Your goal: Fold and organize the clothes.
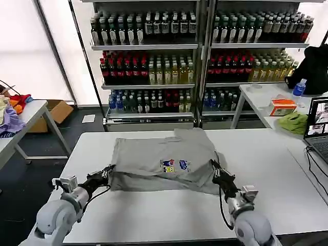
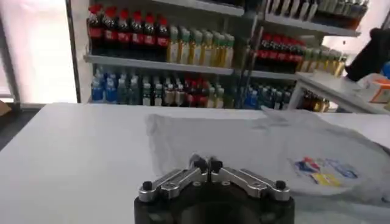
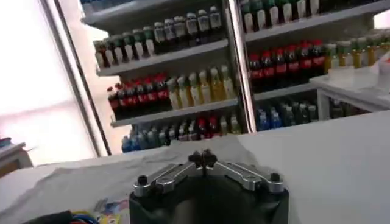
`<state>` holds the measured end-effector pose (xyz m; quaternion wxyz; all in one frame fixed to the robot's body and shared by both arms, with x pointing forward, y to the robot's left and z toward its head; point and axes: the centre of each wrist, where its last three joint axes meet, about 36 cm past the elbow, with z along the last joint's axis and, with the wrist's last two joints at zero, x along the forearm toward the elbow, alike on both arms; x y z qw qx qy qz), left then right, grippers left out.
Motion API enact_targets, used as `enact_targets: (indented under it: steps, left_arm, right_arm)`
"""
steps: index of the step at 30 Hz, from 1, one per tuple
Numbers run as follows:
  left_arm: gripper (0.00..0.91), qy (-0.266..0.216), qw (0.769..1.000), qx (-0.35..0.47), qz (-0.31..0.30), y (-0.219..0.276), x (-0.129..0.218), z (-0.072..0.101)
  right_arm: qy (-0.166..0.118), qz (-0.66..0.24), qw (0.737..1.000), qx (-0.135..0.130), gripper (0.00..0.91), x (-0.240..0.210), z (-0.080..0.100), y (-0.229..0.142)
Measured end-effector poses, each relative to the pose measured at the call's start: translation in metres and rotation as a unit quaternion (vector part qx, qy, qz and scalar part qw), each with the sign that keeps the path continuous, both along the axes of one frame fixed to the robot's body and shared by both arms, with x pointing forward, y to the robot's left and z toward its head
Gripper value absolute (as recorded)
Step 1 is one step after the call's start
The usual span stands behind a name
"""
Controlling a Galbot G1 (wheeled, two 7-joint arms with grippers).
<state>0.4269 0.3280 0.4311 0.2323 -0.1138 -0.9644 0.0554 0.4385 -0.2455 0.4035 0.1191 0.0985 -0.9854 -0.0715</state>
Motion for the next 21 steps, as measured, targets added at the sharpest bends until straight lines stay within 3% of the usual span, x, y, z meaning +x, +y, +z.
enact_targets:
  steps: [10, 16, 18, 19, 20, 21]
  left_arm:
    - [0.907, -0.009, 1.0, 0.017, 0.024, 0.011, -0.011, -0.002]
    - [0.907, -0.003, 1.0, 0.021, 0.02, -0.001, -0.036, -0.013]
    - [0.907, 0.002, 1.0, 0.022, 0.019, -0.006, -0.041, -0.018]
    - [0.907, 0.005, 1.0, 0.023, 0.019, -0.009, -0.043, -0.021]
    - [0.907, 0.008, 1.0, 0.023, 0.019, -0.012, -0.044, -0.024]
    - [0.897, 0.011, 1.0, 0.023, 0.019, -0.015, -0.045, -0.027]
  right_arm:
    - [0.039, -0.014, 0.998, -0.045, 0.907, -0.02, 0.003, -0.003]
    - [0.085, -0.036, 0.993, -0.075, 0.907, -0.045, -0.013, 0.003]
    - [0.099, -0.044, 0.991, -0.083, 0.766, -0.051, -0.016, 0.005]
    - [0.104, -0.047, 0.99, -0.087, 0.534, -0.053, -0.017, 0.006]
    - [0.108, -0.05, 0.989, -0.089, 0.06, -0.056, -0.018, 0.007]
    - [0.112, -0.052, 0.988, -0.091, 0.0, -0.059, -0.019, 0.007]
